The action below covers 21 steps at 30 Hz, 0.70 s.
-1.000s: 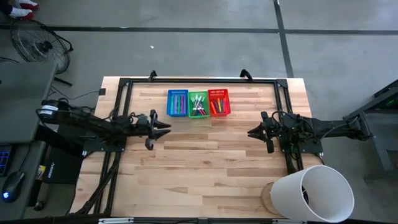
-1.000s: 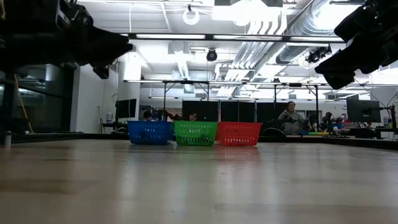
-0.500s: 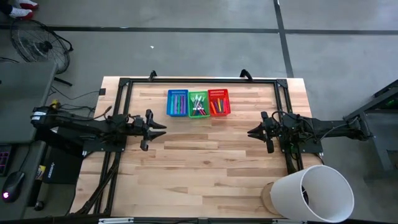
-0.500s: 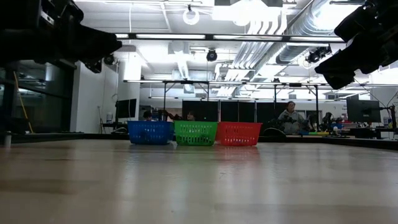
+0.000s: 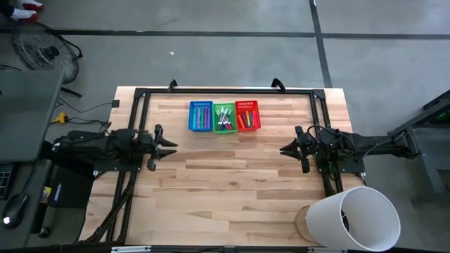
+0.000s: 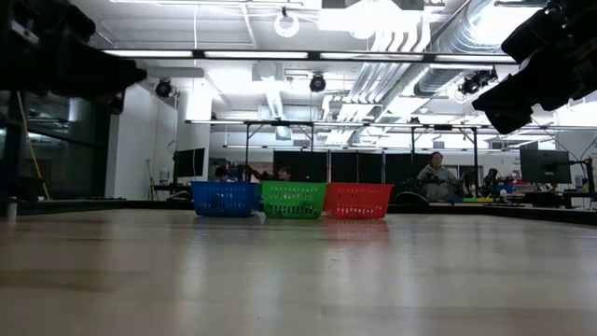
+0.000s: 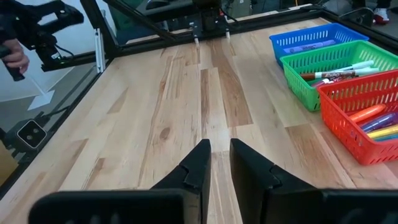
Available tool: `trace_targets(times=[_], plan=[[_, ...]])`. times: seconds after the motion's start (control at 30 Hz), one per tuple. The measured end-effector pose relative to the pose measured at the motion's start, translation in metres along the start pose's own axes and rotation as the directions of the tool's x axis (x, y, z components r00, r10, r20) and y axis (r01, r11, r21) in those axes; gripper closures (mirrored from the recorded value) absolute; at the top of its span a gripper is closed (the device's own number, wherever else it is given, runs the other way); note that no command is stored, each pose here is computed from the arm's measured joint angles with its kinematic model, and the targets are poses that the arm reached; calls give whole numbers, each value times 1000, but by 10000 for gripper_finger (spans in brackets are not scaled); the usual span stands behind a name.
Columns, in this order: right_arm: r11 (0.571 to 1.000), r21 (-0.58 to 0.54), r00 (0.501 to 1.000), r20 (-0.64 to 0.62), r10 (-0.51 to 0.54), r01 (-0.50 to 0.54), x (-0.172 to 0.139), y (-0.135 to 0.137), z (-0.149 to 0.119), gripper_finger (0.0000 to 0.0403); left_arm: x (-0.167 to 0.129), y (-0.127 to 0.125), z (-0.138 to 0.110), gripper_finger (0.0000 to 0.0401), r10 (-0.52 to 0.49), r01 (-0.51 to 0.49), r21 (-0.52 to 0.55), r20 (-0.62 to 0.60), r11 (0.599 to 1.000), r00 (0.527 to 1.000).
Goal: Pick & Place Markers
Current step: Return to Home Position
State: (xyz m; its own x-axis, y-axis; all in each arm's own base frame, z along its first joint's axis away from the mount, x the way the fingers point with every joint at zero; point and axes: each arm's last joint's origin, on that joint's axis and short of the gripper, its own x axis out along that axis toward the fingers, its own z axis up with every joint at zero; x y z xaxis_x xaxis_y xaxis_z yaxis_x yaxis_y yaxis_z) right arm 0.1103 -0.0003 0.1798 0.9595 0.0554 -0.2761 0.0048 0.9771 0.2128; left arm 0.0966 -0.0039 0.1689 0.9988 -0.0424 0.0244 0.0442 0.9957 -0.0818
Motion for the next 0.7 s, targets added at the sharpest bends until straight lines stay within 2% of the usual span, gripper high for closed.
trace_targets(times=[0.17, 0.3, 0.7], plan=[[1000, 0, 1000, -5, 0, 0, 1, 0, 0, 351, 1, 1, 0, 297, 36, -36, -1, 7, 999, 999], [1000, 1, 1000, -15, -3, 3, 1, 0, -1, 351, 1, 0, -2, 297, -12, 12, -2, -27, 1000, 1000], [1000, 1, 1000, -15, -3, 3, 1, 0, -1, 350, 1, 0, -2, 297, -9, 9, -1, -19, 1000, 1000]])
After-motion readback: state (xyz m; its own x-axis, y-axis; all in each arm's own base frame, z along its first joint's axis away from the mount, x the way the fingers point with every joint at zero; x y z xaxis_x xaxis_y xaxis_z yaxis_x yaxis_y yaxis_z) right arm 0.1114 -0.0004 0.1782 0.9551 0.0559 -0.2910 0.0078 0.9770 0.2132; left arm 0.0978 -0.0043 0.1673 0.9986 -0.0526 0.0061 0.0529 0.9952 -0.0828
